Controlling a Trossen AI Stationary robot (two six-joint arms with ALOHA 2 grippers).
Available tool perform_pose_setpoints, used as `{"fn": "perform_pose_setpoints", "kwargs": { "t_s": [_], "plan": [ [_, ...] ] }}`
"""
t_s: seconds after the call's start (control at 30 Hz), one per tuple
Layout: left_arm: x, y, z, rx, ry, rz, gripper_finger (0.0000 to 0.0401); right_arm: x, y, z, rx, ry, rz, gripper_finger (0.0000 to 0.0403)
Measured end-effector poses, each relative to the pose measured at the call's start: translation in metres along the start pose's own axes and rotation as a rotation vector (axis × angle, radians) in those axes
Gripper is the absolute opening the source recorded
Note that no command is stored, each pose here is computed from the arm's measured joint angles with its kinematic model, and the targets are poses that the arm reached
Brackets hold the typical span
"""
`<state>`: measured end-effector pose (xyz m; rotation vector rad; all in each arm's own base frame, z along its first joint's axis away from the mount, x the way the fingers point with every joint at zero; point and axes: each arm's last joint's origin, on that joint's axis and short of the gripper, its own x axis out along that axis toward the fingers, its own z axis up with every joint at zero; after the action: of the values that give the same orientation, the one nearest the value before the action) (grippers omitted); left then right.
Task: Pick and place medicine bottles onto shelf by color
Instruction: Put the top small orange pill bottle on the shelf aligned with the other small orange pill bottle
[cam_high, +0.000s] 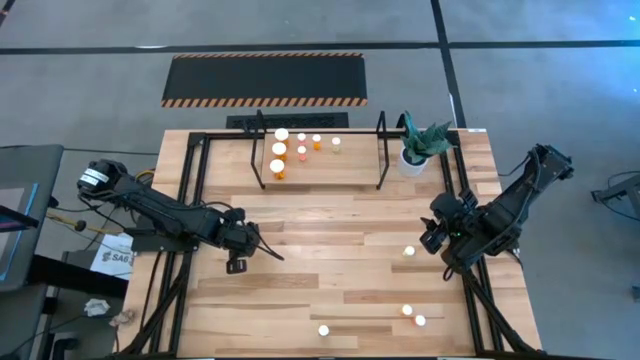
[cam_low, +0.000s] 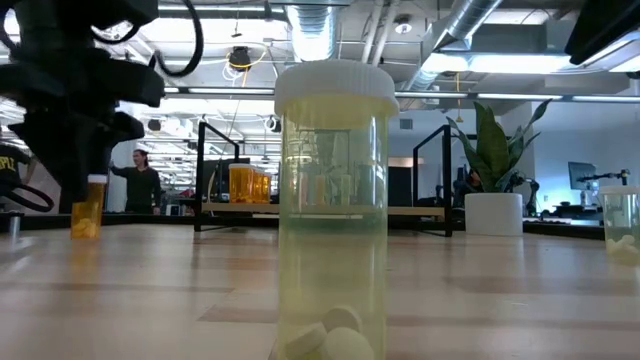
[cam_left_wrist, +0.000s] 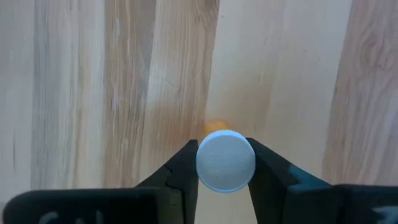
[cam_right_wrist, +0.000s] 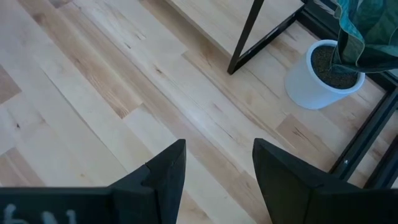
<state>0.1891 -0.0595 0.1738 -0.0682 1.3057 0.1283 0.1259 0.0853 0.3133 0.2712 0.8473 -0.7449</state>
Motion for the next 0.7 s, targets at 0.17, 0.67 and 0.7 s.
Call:
{"fn": "perform_pose_setpoints", "kwargs": {
  "t_s": [0.17,0.67,0.7],
  "plan": [
    [-0.011,-0.002,0.012,0.002,-0.046,-0.018,0.01,0.0,0.0,0.0,-0.026,0.0,0.0,0.0207],
    [-0.083,0.05,0.09,-0.05,-0.348,0.021,0.0103,0.005,-0.002,0.005,-0.137,0.006,-0.03,0.0207],
    [-0.086,0.056,0.095,-0.055,-0.359,0.036,0.0103,0.005,-0.002,0.006,-0.133,0.007,-0.033,0.0207]
  ]
}}
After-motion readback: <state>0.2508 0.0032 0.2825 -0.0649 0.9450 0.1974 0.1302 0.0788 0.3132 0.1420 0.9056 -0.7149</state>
